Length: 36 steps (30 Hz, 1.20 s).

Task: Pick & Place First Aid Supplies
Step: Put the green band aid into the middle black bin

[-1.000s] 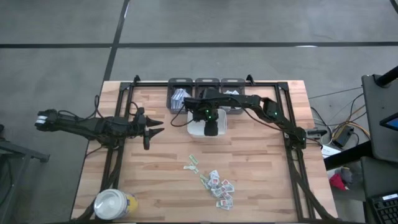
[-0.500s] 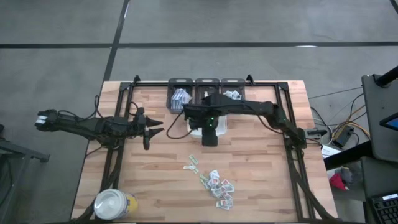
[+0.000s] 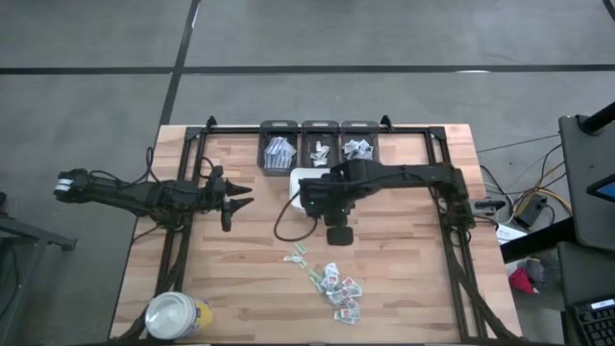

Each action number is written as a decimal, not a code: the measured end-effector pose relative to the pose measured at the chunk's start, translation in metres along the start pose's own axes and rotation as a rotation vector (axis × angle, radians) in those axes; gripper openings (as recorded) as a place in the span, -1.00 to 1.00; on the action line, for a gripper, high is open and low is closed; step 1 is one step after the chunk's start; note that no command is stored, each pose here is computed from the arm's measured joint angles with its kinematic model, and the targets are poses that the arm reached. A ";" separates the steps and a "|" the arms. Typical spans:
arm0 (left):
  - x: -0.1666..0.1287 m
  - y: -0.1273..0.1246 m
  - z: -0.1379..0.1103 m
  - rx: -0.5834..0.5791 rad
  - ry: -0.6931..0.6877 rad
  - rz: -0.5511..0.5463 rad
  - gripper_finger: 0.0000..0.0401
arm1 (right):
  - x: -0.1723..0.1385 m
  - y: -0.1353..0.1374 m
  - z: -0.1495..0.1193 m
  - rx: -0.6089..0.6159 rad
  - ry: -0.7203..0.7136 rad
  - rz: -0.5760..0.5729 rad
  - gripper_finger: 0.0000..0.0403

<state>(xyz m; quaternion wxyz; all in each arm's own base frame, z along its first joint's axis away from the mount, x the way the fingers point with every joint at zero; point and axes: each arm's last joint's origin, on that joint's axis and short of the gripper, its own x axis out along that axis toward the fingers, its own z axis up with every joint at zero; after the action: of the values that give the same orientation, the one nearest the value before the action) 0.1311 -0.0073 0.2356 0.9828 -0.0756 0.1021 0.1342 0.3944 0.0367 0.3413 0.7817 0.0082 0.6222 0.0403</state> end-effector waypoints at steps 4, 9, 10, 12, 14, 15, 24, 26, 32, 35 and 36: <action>0.000 0.000 0.001 -0.048 -0.007 -0.002 -0.32 | 0.013 0.007 -0.012 0.013 -0.034 0.007 -0.68; 0.002 -0.003 0.009 -0.182 -0.086 -0.031 -0.32 | 0.023 0.011 -0.040 0.075 -0.132 0.026 -0.71; 0.002 -0.004 0.010 -0.178 -0.095 -0.043 -0.32 | 0.025 0.011 -0.047 0.094 -0.147 0.030 -0.72; 0.004 -0.006 0.013 -0.153 -0.111 -0.079 -0.32 | 0.026 0.010 -0.062 0.131 -0.185 0.039 -0.72; 0.007 -0.008 0.015 -0.136 -0.132 -0.103 -0.32 | 0.027 0.008 -0.078 0.158 -0.228 0.049 -0.72; 0.008 -0.009 0.017 -0.129 -0.132 -0.108 -0.32 | 0.026 0.008 -0.085 0.168 -0.258 0.057 -0.72; 0.047 -0.031 0.043 -0.069 -0.001 -0.058 -0.32 | 0.023 0.002 -0.155 0.221 -0.467 0.114 -0.73; 0.060 -0.037 0.049 -0.046 0.053 -0.025 -0.32 | 0.022 0.001 -0.171 0.228 -0.493 0.124 -0.73; 0.100 -0.058 0.070 0.025 0.247 0.036 -0.32 | 0.015 -0.003 -0.216 0.226 -0.590 0.148 -0.74; 0.119 -0.068 0.079 0.054 0.320 0.055 -0.32 | 0.013 -0.005 -0.236 0.207 -0.637 0.154 -0.74; 0.125 -0.071 0.083 0.058 0.338 0.061 -0.32 | 0.012 -0.005 -0.242 0.204 -0.652 0.156 -0.74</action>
<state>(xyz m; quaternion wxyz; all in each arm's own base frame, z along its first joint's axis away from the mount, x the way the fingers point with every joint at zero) 0.2834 -0.0294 0.2971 0.9489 -0.0654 0.2720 0.1463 0.1619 0.0234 0.2747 0.9291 0.1461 0.3381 0.0328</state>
